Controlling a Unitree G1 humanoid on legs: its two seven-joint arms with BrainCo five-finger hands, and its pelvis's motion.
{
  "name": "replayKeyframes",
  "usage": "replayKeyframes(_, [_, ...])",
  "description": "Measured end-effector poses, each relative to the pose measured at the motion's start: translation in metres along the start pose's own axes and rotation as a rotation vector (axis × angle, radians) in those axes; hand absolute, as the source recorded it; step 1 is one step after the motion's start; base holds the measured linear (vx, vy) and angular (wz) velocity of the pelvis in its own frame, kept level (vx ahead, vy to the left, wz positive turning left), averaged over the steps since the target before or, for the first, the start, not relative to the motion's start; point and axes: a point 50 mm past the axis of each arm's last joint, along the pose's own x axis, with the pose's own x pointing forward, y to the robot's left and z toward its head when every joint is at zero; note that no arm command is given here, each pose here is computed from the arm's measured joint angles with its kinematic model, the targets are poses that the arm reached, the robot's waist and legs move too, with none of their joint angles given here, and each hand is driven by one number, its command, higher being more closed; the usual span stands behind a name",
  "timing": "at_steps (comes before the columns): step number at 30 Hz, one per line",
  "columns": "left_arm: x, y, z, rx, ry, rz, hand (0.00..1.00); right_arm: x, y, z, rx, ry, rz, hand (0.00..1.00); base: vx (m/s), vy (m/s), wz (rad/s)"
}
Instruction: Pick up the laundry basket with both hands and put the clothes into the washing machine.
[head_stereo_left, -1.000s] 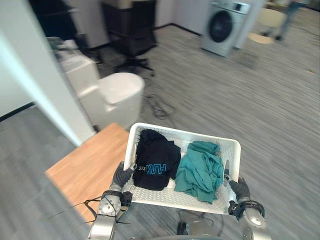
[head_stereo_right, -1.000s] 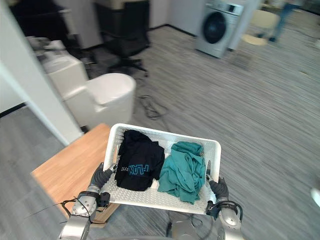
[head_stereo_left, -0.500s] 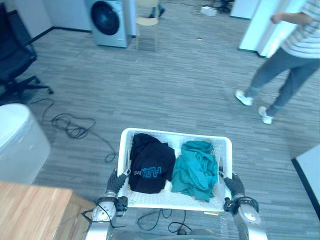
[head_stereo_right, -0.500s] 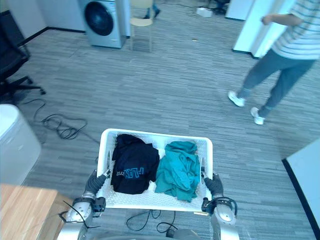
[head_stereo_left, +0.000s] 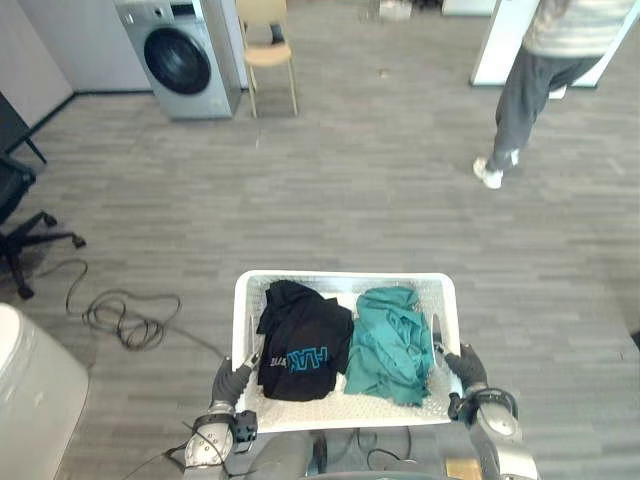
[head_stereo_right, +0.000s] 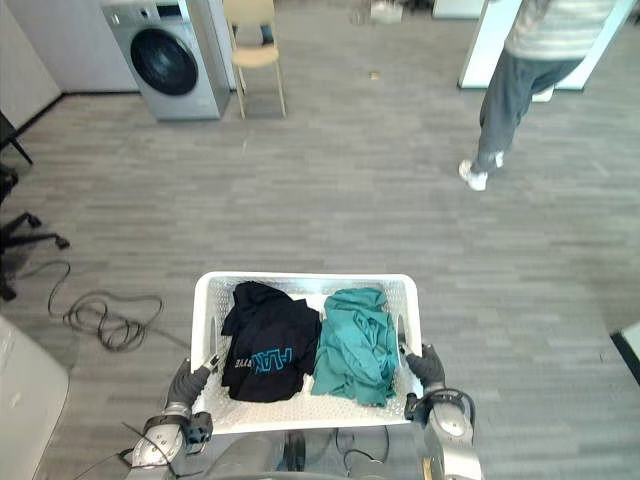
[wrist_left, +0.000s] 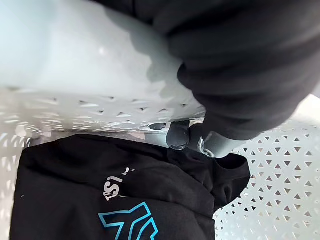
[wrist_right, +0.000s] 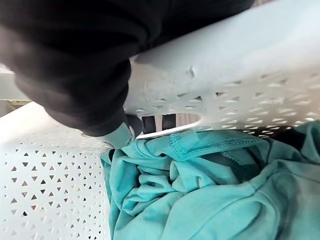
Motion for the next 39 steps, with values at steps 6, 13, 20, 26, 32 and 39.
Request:
replayKeyframes(6, [0.004,-0.011,0.015,0.05,-0.062,-0.088,1.0,-0.027,-0.011,0.001,0.048,-0.042,-0.074,1.0,0.64,0.015,0.46])
replayKeyframes(13, [0.006,-0.02,0.011,-0.021,-0.042,-0.078,1.0,-0.026,-0.022,0.016,-0.016,-0.089,-0.069,1.0,0.78,-0.177,0.36])
replayKeyframes(20, [0.0,0.002,0.002,-0.035,-0.01,-0.014,1.0,-0.009,0.004,0.017,-0.003,-0.066,-0.005,1.0,0.69,0.026,-0.6])
replayKeyframes(26, [-0.003,-0.001,-0.007,-0.039,0.034,0.0,1.0,-0.004,0.006,0.01,-0.059,-0.026,-0.015,1.0,0.71,0.279,-0.44])
replayKeyframes(32, [-0.002,-0.012,-0.006,-0.023,0.038,-0.04,1.0,-0.014,-0.004,0.004,-0.081,-0.015,-0.057,1.0,0.6,0.291,-0.07])
replayKeyframes(39, [0.003,-0.011,0.009,0.016,-0.027,-0.074,1.0,-0.032,-0.009,-0.002,0.042,-0.036,-0.092,1.0,0.45,0.111,0.45])
